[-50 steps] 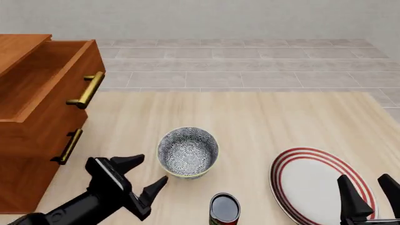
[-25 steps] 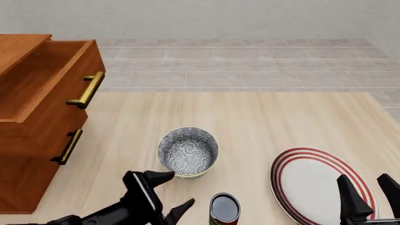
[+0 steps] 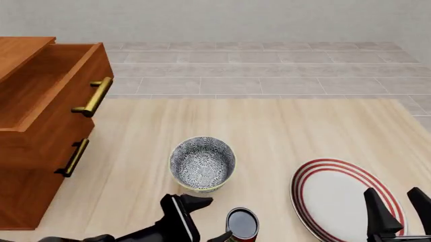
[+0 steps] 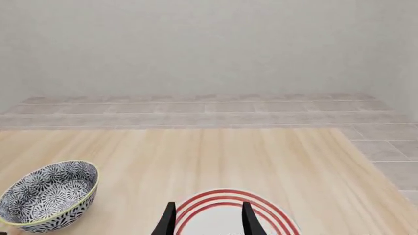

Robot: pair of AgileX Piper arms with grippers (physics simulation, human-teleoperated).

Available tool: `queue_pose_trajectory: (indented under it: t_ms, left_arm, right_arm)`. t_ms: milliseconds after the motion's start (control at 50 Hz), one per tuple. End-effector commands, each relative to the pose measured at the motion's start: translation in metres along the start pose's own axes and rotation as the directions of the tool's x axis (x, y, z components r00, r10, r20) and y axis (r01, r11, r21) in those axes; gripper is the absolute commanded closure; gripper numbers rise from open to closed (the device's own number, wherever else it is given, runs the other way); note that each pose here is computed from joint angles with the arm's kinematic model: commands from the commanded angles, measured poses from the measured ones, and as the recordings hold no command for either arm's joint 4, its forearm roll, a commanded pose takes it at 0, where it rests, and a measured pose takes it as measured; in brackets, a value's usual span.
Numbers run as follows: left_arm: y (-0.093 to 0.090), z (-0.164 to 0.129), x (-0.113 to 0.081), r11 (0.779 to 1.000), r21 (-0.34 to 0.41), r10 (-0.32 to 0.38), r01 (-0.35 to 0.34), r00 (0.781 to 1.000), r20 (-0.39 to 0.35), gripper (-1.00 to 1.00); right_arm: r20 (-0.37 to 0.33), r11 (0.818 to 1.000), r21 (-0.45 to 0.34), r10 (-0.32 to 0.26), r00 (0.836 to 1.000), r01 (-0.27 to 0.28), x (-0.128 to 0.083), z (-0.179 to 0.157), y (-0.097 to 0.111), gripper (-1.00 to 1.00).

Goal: Put the ketchup in the top drawer of the cabinet.

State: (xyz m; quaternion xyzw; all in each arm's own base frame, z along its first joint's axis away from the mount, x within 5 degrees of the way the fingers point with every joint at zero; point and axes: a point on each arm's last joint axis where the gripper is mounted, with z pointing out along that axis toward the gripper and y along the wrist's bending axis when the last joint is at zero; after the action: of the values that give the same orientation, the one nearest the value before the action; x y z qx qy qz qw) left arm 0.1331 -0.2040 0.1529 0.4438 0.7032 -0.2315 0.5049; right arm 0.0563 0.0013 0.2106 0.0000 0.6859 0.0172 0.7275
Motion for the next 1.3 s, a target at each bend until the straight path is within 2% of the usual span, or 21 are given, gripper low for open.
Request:
queue_pose_trajectory:
  t_ms: [20, 220, 380, 540, 900, 1120, 1140, 1300]
  left_arm:
    - [-0.012, 0.017, 0.005, 0.999, 0.045, 0.004, -0.003, 1.000, -0.022, -1.00]
    - [-0.022, 0.032, 0.013, 0.997, 0.075, 0.020, -0.015, 0.998, -0.057, -1.00]
    - [-0.033, 0.045, 0.028, 0.993, 0.110, 0.042, -0.032, 0.994, -0.096, -1.00]
    - [-0.033, 0.051, 0.033, 0.994, 0.110, 0.040, -0.028, 0.993, -0.113, -1.00]
    - [-0.028, 0.055, 0.033, 0.995, 0.093, 0.056, -0.047, 0.993, -0.106, -1.00]
    - [-0.028, 0.057, 0.027, 0.994, 0.093, 0.066, -0.057, 0.994, -0.090, -1.00]
    - [-0.029, 0.055, 0.025, 0.994, 0.096, 0.067, -0.060, 0.994, -0.082, 1.00]
    - [-0.023, 0.056, 0.023, 0.996, 0.078, 0.058, -0.052, 0.995, -0.079, 1.00]
  right_arm:
    - [-0.005, 1.000, 0.010, 0.002, 1.000, -0.002, 0.000, 0.000, -0.001, -1.00]
    - [-0.002, 1.000, 0.023, 0.002, 1.000, -0.002, 0.000, 0.000, -0.001, -1.00]
    - [-0.003, 1.000, 0.023, 0.002, 1.000, -0.002, 0.000, 0.000, -0.001, -1.00]
    - [-0.002, 1.000, 0.022, 0.005, 1.000, -0.005, 0.000, 0.000, -0.001, -1.00]
    - [-0.006, 1.000, 0.019, 0.006, 1.000, -0.006, 0.001, 0.000, -0.001, -1.00]
    - [-0.009, 1.000, 0.016, 0.009, 1.000, -0.009, 0.001, 0.000, -0.001, -1.00]
    - [-0.009, 1.000, 0.016, 0.010, 1.000, -0.010, 0.001, 0.000, -0.001, -1.00]
    - [-0.011, 1.000, 0.011, 0.009, 1.000, -0.009, 0.001, 0.000, -0.001, -1.00]
